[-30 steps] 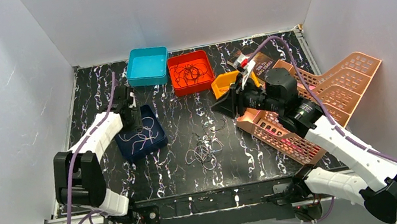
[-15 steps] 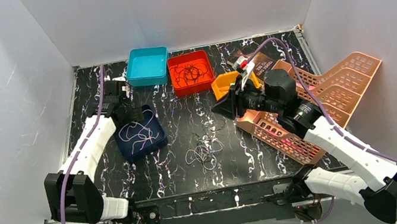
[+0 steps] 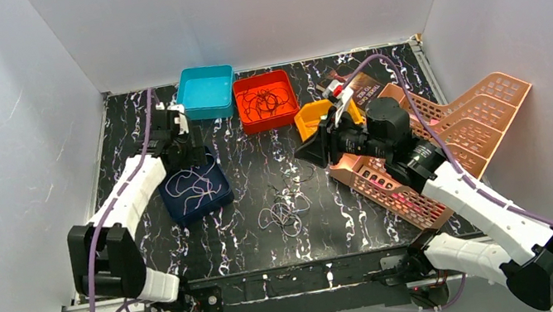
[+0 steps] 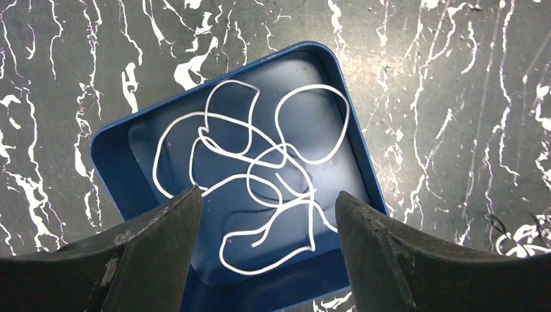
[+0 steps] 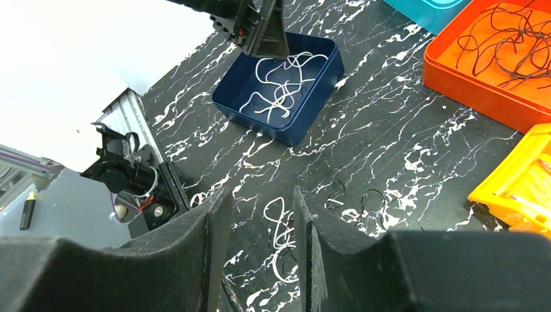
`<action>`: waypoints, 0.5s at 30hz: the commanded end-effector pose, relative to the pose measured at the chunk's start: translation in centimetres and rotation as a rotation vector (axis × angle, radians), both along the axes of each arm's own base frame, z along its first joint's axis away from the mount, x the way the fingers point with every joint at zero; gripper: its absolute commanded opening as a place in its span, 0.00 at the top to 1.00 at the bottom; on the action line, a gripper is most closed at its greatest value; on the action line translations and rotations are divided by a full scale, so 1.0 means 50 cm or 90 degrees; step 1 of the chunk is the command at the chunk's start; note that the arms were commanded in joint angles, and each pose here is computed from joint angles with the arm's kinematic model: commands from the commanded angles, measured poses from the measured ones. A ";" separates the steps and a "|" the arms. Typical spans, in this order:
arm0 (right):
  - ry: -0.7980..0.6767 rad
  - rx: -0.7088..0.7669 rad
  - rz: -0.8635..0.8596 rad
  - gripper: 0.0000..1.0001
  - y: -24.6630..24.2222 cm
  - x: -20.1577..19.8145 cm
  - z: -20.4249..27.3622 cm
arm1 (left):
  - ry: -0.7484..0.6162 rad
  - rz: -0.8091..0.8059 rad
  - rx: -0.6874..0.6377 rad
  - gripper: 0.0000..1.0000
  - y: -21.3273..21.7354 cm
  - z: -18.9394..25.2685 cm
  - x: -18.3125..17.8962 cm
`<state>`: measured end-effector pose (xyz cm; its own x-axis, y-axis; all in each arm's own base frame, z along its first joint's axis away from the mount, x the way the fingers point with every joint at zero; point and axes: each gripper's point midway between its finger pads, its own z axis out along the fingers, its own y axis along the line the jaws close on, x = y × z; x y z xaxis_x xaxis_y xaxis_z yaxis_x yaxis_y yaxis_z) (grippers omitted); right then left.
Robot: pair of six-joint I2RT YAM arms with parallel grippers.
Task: Untangle the cables
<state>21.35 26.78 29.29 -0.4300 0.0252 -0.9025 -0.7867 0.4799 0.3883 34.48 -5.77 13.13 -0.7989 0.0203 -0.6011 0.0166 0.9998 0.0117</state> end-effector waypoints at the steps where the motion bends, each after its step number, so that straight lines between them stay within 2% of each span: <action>1: -0.025 0.024 0.006 0.52 0.006 0.003 0.023 | -0.014 0.027 0.027 0.28 0.017 -0.012 0.027; 6: -0.019 0.023 0.007 0.52 0.006 0.002 0.017 | 0.010 0.031 0.060 0.33 0.029 -0.051 0.045; 8: -0.019 0.022 0.007 0.52 0.005 -0.001 0.015 | 0.041 0.041 0.081 0.37 0.040 -0.075 0.037; 15: -0.017 0.021 0.003 0.52 0.002 -0.002 0.006 | 0.119 0.059 0.105 0.40 0.058 -0.138 -0.019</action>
